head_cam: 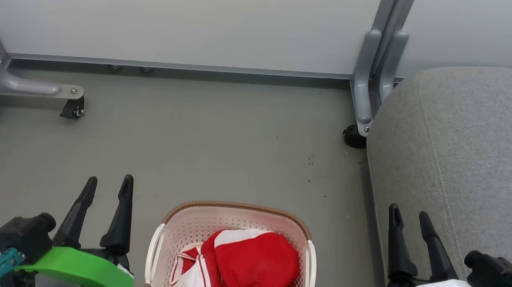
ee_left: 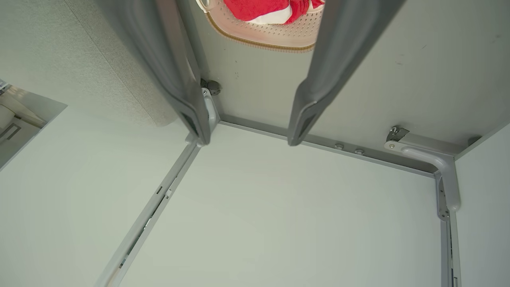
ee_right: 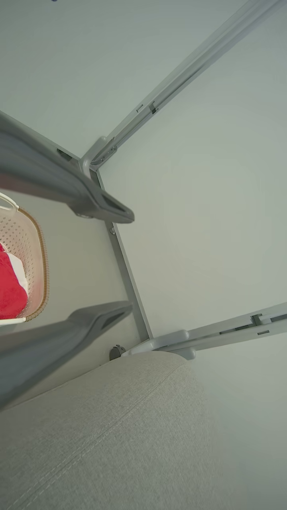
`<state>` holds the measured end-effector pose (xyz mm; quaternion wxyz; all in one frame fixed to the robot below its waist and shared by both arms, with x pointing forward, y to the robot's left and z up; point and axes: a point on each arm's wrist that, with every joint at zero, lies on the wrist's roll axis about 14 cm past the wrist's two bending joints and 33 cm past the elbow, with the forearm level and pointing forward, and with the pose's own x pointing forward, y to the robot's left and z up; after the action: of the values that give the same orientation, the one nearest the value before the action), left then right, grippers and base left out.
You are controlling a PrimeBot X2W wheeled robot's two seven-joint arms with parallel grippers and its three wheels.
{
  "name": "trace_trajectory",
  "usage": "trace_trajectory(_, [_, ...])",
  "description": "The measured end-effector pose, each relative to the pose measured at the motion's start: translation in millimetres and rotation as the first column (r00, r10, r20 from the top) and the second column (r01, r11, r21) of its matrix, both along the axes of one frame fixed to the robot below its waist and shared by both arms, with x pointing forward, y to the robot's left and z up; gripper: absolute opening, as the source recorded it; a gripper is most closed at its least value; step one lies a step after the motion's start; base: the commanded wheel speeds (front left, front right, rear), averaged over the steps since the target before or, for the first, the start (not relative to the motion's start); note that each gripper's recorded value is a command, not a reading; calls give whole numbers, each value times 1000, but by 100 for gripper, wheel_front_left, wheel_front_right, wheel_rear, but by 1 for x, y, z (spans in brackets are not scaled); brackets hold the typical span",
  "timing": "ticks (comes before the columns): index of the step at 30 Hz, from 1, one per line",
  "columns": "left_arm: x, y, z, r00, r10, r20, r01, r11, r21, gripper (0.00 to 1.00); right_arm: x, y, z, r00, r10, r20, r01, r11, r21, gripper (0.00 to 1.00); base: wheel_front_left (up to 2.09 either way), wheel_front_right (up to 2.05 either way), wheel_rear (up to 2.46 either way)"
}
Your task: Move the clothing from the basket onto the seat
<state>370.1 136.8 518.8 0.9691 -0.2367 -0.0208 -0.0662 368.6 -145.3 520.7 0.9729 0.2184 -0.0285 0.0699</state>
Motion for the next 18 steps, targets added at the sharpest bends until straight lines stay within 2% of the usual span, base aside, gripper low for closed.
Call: trace_trajectory(18, [-6,-13,-4,999,-39,27,34,989,147,100,-6,4,-1,999,9,33,-4,989,-145,100,0,0,0])
